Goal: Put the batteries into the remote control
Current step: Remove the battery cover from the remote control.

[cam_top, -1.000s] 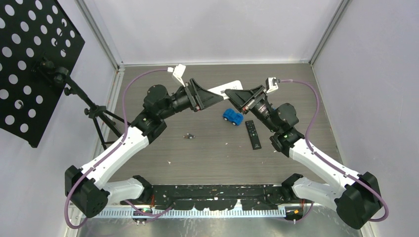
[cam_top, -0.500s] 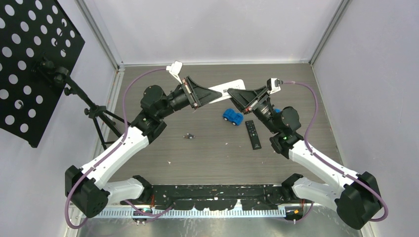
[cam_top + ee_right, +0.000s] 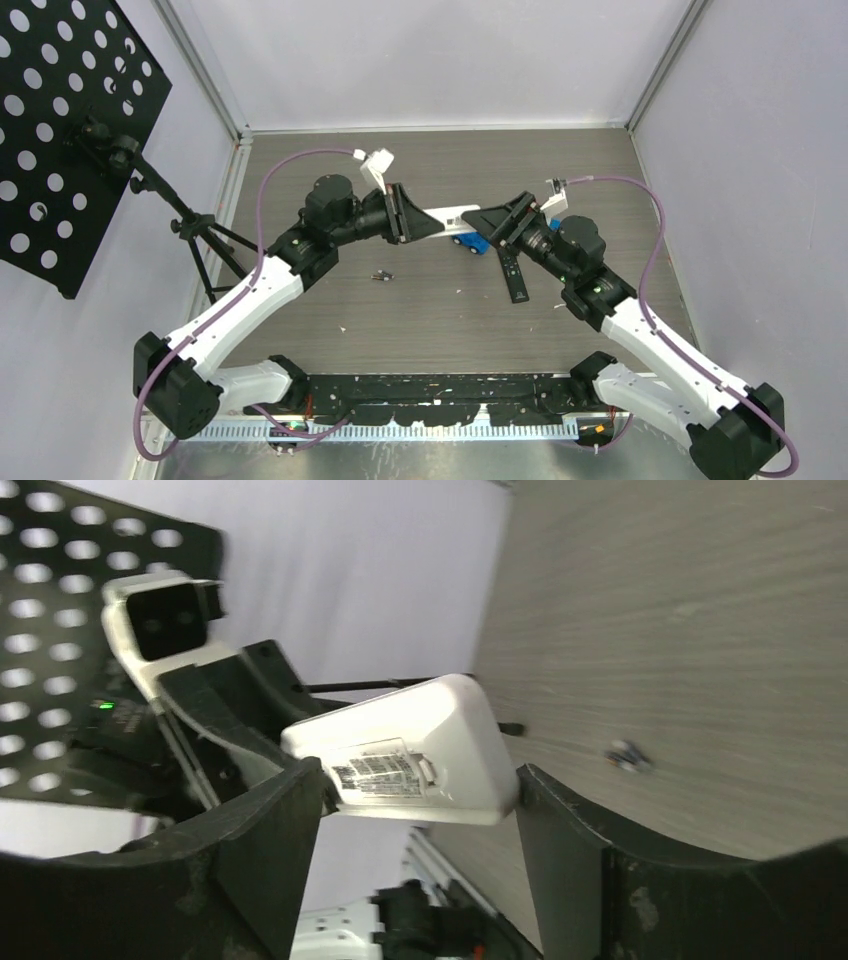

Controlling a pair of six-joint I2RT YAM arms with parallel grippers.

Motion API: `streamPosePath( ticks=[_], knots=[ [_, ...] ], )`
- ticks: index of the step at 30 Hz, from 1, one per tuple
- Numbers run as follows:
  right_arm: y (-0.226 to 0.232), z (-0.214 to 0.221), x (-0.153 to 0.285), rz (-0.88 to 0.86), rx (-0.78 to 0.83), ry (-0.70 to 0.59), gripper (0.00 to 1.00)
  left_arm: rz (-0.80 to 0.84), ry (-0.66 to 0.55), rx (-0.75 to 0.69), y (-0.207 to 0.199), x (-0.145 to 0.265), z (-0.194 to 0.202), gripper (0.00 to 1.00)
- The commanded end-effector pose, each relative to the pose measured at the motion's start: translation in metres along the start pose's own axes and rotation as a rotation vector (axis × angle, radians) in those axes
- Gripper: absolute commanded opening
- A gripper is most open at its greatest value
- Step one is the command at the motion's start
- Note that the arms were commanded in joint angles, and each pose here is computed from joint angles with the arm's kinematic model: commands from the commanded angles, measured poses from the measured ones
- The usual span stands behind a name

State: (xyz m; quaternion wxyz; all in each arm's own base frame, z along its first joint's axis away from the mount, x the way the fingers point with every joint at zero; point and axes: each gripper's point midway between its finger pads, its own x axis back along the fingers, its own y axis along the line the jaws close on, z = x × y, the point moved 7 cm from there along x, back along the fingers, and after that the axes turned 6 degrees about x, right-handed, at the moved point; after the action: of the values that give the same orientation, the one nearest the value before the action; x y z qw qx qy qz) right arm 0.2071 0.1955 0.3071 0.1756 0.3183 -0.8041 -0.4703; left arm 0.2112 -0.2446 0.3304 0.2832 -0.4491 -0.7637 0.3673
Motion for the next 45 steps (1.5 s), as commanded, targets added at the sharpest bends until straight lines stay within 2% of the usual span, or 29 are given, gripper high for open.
streamPosePath(
  ticks=[1, 6, 10, 14, 18, 24, 30, 45],
  knots=[
    [-0.034, 0.005, 0.025, 0.266, 0.124, 0.025, 0.71, -0.158, 0.201, -0.042, 0.042, 0.007, 0.034, 0.0],
    [-0.059, 0.024, 0.033, 0.376, 0.199, 0.201, 0.58, -0.171, 0.342, 0.091, 0.082, -0.006, 0.07, 0.0],
    [-0.084, 0.044, 0.03, 0.412, 0.153, 0.289, 0.45, -0.256, 0.408, 0.19, 0.117, -0.012, 0.095, 0.0],
    [-0.106, 0.063, 0.021, 0.408, 0.085, 0.353, 0.39, -0.31, 0.444, 0.25, 0.138, -0.016, 0.11, 0.0],
    [-0.125, 0.081, 0.014, 0.431, 0.007, 0.428, 0.44, -0.351, 0.458, 0.301, 0.154, -0.015, 0.124, 0.0],
    [-0.145, 0.098, 0.009, 0.436, -0.016, 0.507, 0.52, -0.384, 0.452, 0.336, 0.172, -0.012, 0.139, 0.0],
    [-0.157, 0.113, 0.004, 0.412, -0.061, 0.557, 0.5, -0.43, 0.453, 0.343, 0.179, -0.009, 0.143, 0.0],
    [-0.166, 0.122, 0.007, 0.457, -0.05, 0.602, 0.5, -0.497, 0.436, 0.356, 0.183, -0.007, 0.142, 0.0]
  ],
)
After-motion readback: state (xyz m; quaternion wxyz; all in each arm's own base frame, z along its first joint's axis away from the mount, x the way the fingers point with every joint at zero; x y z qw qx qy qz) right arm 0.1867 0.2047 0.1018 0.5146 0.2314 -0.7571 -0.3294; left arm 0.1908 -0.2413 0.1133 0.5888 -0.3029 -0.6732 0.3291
